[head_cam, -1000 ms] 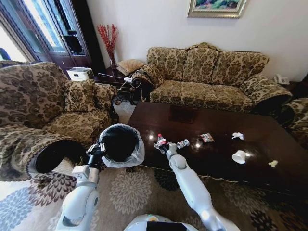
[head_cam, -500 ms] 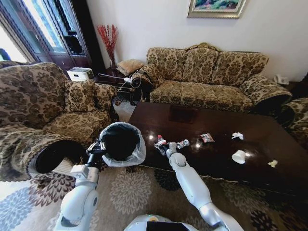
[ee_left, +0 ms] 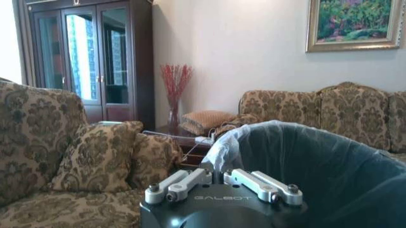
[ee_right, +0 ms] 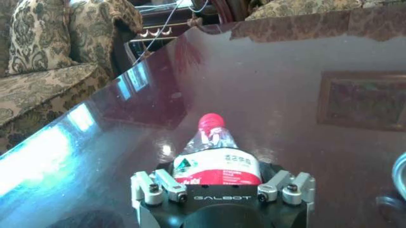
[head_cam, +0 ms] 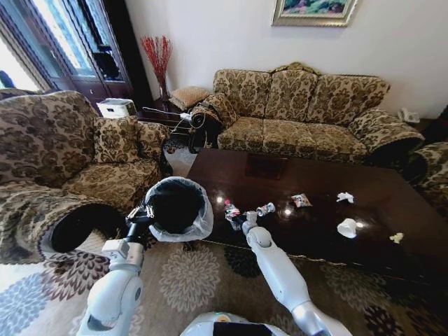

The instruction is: Move to the front of the table and place the trash on the table into the trash bin.

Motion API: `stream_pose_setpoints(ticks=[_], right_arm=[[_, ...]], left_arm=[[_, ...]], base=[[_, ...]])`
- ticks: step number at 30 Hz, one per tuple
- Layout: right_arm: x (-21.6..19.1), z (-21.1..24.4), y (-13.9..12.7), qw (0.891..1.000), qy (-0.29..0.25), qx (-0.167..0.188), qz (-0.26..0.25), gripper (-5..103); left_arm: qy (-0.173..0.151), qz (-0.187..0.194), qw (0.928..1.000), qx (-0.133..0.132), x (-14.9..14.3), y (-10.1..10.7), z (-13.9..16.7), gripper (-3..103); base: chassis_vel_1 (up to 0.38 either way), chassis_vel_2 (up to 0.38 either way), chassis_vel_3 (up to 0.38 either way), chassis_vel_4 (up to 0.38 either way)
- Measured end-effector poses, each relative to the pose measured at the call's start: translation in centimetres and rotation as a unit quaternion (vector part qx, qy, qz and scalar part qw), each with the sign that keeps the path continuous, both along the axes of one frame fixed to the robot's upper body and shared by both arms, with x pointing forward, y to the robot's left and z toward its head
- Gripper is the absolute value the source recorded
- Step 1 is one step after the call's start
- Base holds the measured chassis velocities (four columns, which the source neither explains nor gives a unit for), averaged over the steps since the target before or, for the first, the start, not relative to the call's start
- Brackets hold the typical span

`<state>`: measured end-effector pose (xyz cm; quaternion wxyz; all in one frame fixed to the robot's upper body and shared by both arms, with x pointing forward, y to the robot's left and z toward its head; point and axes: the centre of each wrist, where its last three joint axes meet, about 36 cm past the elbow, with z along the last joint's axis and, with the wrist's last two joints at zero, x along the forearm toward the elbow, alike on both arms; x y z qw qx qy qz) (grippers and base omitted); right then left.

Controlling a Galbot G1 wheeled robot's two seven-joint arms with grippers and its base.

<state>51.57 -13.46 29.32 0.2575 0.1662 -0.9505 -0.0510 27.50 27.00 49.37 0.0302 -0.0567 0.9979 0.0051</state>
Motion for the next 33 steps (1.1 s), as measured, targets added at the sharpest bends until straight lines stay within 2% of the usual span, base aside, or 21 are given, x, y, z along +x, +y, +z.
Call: stream_pose_setpoints(ticks=[2, 3, 5, 6, 10, 12, 17, 19, 21, 24, 28, 30, 32, 33], right_arm=[[0.0, 0.0, 0.0, 1.0, -0.002, 0.0, 0.003, 77], [0.0, 0.0, 0.0, 1.0, -0.002, 0.0, 0.003, 77], [-0.1, -0.1, -0.1, 1.0, -0.003, -0.001, 0.003, 68], [-0.1, -0.1, -0.1, 1.0, -0.003, -0.001, 0.003, 68], [-0.4, -0.3, -0.4, 1.0, -0.004, -0.002, 0.003, 55], [-0.5, -0.2, -0.4, 1.0, -0.004, -0.002, 0.003, 55], [-1.3, 0.4, -0.6, 1.0, -0.013, -0.001, 0.003, 42], [-1.5, 2.8, -1.3, 0.999, -0.034, 0.009, -0.004, 35], [-1.5, 3.4, -1.5, 0.999, -0.042, 0.012, -0.005, 35], [-1.3, 6.8, -3.1, 0.996, -0.088, 0.015, -0.016, 26], [-1.1, 9.0, -4.2, 0.992, -0.124, 0.016, -0.024, 21], [-0.8, 11.4, -5.0, 0.986, -0.162, 0.017, -0.027, 19], [-0.7, 12.3, -5.1, 0.984, -0.175, 0.017, -0.026, 19], [-0.3, 14.8, -5.3, 0.978, -0.207, 0.019, -0.023, 19]], left_arm=[[-0.001, 0.0, 1.0, -0.001, 0.0, 0.0, 0.1, 3], [-0.001, 0.0, 1.0, -0.001, 0.0, 0.0, 0.1, 3], [0.0, 0.0, 1.0, -0.004, 0.0, -0.1, 0.0, 3], [0.0, 0.0, 1.0, -0.004, 0.0, -0.1, 0.0, 3], [0.0, -0.002, 1.0, -0.005, -0.1, -0.2, 0.0, 3], [-0.001, -0.003, 1.0, -0.005, 0.0, -0.2, 0.0, 3], [-0.005, -0.004, 1.0, -0.005, 0.0, -0.2, 0.2, 3], [-0.004, -0.008, 0.9999, -0.005, 0.0, -0.3, 0.2, 3], [-0.003, -0.01, 0.9999, -0.005, 0.1, -0.3, 0.2, 3], [0.0, -0.02, 0.9998, -0.005, 0.3, -0.4, -0.1, 3], [0.002, -0.027, 0.9996, -0.003, 0.6, -0.3, -0.1, 3], [0.012, -0.036, 0.9993, -0.004, 0.9, -0.1, -0.2, 3], [0.015, -0.04, 0.9991, -0.005, 1.0, 0.0, -0.2, 3], [0.023, -0.049, 0.9985, -0.005, 1.4, 0.3, -0.5, 3]], base=[[0.0, 0.0, 0.0, 0.0], [0.0, 0.0, 0.0, 0.0], [0.0, 0.0, 0.0, 0.0], [0.0, 0.0, 0.0, 0.0], [0.0, 0.0, 0.0, 0.0], [0.0, 0.0, 0.0, 0.0], [0.0, 0.0, 0.0, 0.0], [0.0, 0.0, 0.0, 0.0], [0.0, 0.0, 0.0, 0.0], [0.0, 0.0, 0.0, 0.0], [0.0, 0.0, 0.0, 0.0], [0.0, 0.0, 0.0, 0.0], [0.0, 0.0, 0.0, 0.0], [0.0, 0.0, 0.0, 0.0]])
